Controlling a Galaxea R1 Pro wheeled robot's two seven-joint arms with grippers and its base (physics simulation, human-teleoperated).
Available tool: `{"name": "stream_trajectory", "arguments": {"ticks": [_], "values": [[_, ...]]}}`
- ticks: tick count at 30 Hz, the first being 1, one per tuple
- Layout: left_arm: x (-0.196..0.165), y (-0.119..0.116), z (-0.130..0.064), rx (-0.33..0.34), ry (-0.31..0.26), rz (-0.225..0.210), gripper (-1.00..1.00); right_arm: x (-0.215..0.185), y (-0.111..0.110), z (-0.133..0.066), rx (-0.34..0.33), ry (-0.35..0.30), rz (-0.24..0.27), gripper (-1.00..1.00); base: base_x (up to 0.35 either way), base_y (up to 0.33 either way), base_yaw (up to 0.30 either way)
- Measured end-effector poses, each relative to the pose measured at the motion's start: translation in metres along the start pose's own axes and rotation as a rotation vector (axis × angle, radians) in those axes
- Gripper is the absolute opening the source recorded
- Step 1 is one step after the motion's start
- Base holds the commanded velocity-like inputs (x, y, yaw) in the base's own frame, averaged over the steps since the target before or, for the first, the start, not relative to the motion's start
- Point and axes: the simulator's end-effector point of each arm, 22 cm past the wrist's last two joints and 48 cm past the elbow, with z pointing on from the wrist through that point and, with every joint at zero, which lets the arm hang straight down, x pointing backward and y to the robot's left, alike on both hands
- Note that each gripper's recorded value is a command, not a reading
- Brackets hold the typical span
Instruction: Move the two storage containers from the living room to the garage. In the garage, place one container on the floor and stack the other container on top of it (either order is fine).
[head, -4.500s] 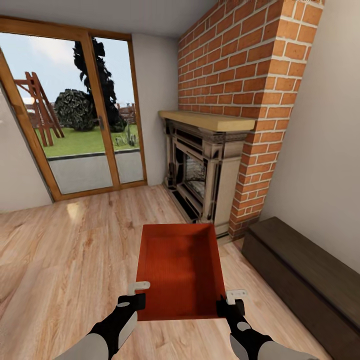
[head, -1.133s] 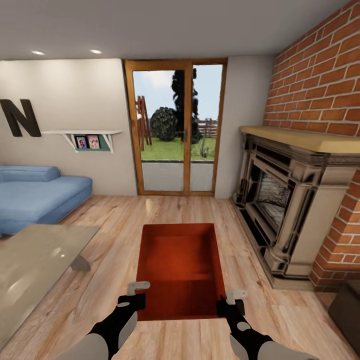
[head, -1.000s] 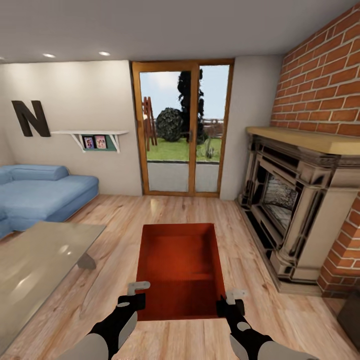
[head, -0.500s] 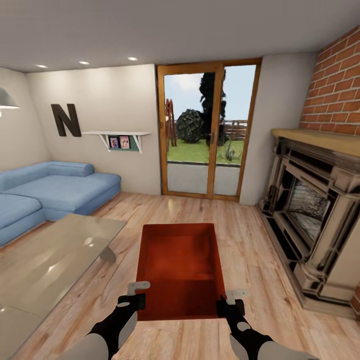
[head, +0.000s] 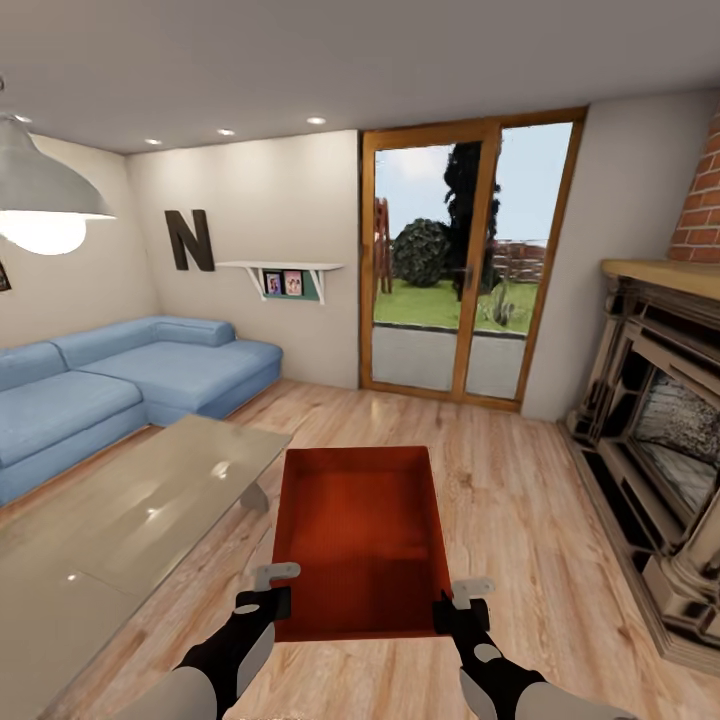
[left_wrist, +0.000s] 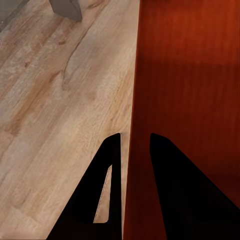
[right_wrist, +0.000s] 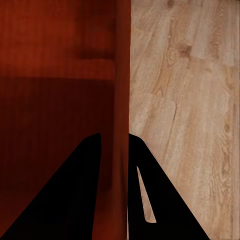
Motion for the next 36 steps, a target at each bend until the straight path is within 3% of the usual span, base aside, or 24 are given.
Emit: {"name": "stream_trajectory", "arguments": {"ticks": [36], "values": [[0.0002,0.0000,0.0003,0.000,0.001,0.001,-1.00,0.0004,0.0001,0.0002,-0.001,0.001,0.001,-1.00,-0.027,0.000,0.272]]}}
